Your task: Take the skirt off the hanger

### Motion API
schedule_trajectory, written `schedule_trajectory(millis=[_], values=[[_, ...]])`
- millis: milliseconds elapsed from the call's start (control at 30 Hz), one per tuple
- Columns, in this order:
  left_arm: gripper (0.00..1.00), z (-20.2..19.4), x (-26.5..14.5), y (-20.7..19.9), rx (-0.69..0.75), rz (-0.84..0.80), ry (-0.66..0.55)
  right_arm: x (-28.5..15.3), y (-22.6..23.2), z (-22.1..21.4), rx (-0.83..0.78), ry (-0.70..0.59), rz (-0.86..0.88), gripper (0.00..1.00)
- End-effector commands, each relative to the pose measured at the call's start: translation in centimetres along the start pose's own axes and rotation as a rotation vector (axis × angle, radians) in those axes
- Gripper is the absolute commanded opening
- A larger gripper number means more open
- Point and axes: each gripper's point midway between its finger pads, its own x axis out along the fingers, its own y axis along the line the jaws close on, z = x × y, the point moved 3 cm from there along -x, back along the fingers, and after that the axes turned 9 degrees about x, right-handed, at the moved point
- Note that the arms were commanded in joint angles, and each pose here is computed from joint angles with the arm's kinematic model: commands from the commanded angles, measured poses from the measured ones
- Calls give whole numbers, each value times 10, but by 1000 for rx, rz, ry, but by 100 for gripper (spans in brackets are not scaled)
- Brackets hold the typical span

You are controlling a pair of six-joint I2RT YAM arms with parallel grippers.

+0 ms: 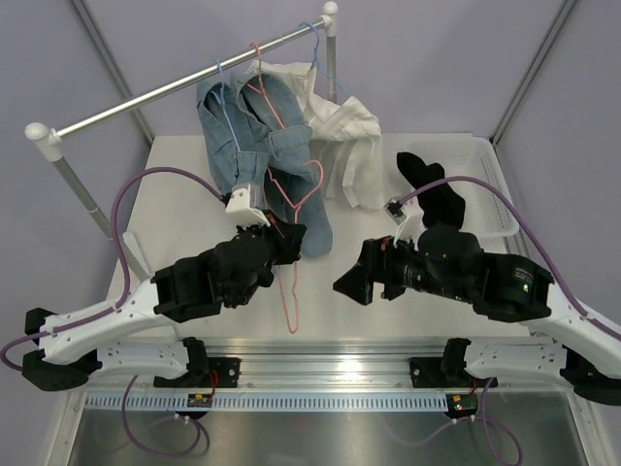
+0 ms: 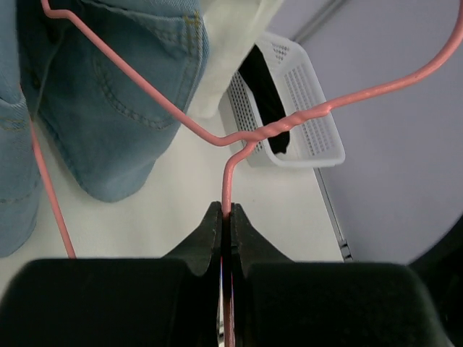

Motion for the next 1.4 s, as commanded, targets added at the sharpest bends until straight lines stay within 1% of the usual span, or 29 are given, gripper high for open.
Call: schedule_trajectory(millis=[0,33,67,100,133,200,333,500,633,733,867,1067,1133,1267,1333,1367], values=[[0,46,-6,6,-112,131,-191,6,26,-4,24,-61,7,90],[0,45,-6,9,-108,156,-195,10,29,-3,6,-87,-13,89],[0,50,-6,11,-116,192,-217,14,34,-6,-14,-84,-17,90],[0,47,-7,15,-111,218,-209,24,44,-14,-43,-66,-24,89],[0,51,-7,14,-115,232,-214,29,45,-13,-62,-88,-47,89],[0,50,-8,18,-101,264,-207,44,52,-23,-97,-76,-72,88],[0,52,-10,17,-89,273,-194,62,65,-29,-117,-108,-42,84],[0,50,-10,17,-103,273,-186,70,62,-35,-112,-128,-33,72],[0,45,-5,15,-85,283,-181,63,63,-32,-112,-167,-28,70],[0,43,-3,14,-76,288,-181,59,66,-34,-123,-155,-3,69],[0,44,-2,10,-82,274,-176,64,65,-39,-134,-134,-22,68],[0,51,-3,2,-100,252,-172,77,65,-52,-135,-97,-15,58],[0,55,-5,-2,-107,239,-172,80,64,-54,-136,-93,-20,57],[0,59,-5,-8,-100,231,-169,84,66,-57,-140,-91,-16,48],[0,59,-6,-8,-91,232,-167,84,64,-56,-138,-101,-30,38],[0,58,-7,-9,-88,227,-163,83,63,-56,-135,-105,-36,31]])
